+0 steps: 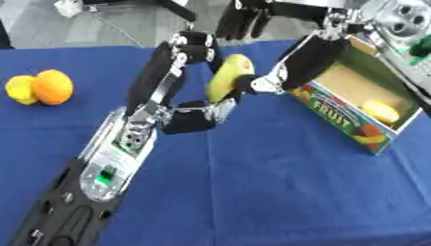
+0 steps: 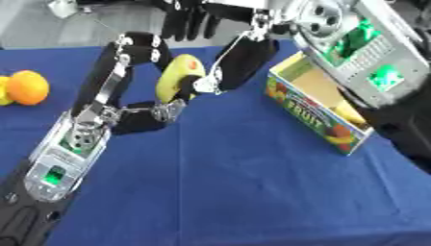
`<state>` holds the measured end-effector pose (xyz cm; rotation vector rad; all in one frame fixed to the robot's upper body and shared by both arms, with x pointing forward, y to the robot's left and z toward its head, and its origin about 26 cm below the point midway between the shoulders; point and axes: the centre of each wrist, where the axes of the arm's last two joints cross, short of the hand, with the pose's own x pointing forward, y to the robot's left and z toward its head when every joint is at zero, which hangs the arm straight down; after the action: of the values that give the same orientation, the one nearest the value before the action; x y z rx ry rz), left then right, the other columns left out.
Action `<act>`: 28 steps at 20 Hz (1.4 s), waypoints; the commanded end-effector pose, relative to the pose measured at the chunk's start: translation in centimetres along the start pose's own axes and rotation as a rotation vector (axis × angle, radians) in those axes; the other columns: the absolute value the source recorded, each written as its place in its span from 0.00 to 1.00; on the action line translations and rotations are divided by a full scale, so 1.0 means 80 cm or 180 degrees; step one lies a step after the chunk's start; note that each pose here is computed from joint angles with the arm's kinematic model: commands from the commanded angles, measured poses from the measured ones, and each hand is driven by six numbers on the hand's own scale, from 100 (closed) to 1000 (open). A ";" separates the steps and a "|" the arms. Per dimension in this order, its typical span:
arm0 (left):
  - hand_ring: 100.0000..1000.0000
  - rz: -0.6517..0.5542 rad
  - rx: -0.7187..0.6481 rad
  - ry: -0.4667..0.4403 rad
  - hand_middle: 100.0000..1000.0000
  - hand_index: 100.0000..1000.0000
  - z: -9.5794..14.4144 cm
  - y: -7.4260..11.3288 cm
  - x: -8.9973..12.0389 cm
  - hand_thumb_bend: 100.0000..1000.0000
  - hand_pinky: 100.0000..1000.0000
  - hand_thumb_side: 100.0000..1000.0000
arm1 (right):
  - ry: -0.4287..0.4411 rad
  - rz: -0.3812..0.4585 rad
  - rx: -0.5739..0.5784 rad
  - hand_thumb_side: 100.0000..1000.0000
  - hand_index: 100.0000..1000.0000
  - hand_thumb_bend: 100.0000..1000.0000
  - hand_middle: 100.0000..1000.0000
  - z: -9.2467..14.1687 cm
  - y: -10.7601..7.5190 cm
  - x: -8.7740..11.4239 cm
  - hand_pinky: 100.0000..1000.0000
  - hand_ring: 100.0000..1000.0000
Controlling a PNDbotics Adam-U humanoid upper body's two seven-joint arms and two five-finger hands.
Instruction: Pick up the objects with one hand, pass them to the other hand, and then place them into the box on the other side of the table.
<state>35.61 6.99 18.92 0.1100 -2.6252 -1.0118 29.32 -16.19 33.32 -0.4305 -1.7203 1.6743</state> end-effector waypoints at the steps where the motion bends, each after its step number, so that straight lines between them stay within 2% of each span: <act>1: 0.38 -0.0015 0.0072 -0.0109 0.34 0.36 -0.008 0.009 0.008 0.00 0.53 0.00 | 0.0092 0.0106 -0.0062 0.00 0.73 0.33 0.64 0.009 -0.010 -0.001 0.69 0.71; 18: 0.38 -0.0038 0.0080 -0.0224 0.34 0.36 -0.015 0.011 0.016 0.00 0.52 0.00 | 0.0104 0.0015 0.0034 0.00 0.70 0.27 0.62 0.007 -0.004 -0.002 0.69 0.71; 28: 0.38 -0.0034 0.0042 -0.0287 0.34 0.36 -0.018 0.009 0.019 0.00 0.52 0.00 | 0.0075 -0.0038 0.0104 0.00 0.64 0.17 0.55 0.006 -0.003 -0.002 0.68 0.69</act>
<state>35.38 7.00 19.23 0.1108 -2.6442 -1.0238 29.33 -16.39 32.94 -0.3946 -1.6731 1.6791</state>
